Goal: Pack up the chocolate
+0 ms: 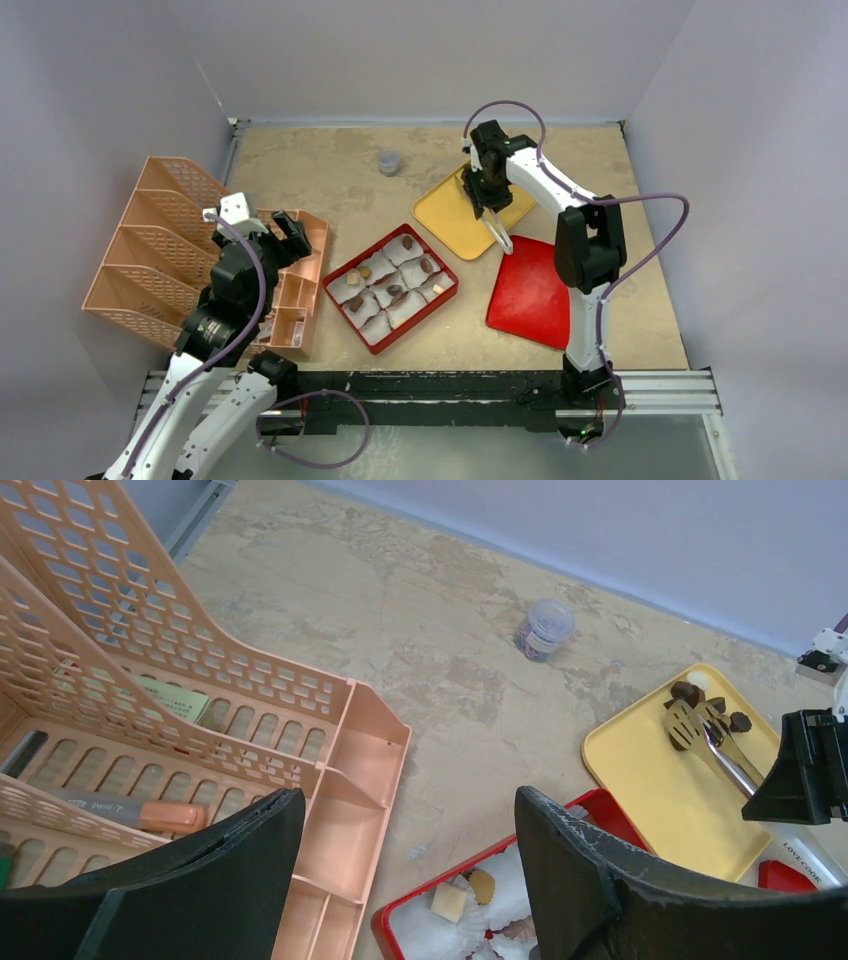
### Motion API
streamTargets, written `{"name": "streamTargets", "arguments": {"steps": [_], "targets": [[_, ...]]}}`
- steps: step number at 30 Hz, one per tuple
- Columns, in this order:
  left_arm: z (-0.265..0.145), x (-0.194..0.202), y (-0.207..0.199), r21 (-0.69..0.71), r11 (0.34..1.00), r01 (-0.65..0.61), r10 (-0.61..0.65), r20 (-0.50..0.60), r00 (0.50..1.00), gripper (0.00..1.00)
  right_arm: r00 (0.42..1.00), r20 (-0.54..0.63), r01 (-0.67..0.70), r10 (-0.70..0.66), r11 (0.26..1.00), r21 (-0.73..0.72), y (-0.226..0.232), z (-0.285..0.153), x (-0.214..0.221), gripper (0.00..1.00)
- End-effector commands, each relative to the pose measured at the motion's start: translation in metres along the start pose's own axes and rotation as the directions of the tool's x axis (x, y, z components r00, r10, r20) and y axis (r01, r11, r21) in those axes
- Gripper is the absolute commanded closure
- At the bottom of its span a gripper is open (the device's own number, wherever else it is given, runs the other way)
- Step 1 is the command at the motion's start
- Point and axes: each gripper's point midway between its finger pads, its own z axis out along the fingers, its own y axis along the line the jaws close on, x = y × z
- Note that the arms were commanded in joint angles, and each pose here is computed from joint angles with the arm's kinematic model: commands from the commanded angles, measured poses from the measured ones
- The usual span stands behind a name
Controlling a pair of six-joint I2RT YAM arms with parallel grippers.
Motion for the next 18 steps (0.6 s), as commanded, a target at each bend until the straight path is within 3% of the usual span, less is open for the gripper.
{"name": "streamTargets", "arguments": {"steps": [1, 8, 18], "targets": [[-0.0003, -0.0112, -0.0041, 0.016, 1.000, 0.024, -0.024, 0.037, 0.999, 0.24, 0.999, 0.032, 0.002, -0.004, 0.999, 0.042, -0.0074, -0.0164, -0.0105, 0.52], [-0.0009, -0.0114, -0.0037, 0.016, 1.000, 0.024, -0.025, 0.038, 0.999, 0.24, 1.000, 0.025, 0.002, -0.003, 1.000, 0.010, -0.0016, -0.0129, -0.0091, 0.56], [-0.0011, -0.0118, -0.0033, 0.014, 1.000, 0.026, -0.027, 0.039, 0.999, 0.24, 0.999, 0.041, 0.006, -0.005, 1.000, -0.006, 0.0003, -0.0194, -0.0043, 0.70]]}}
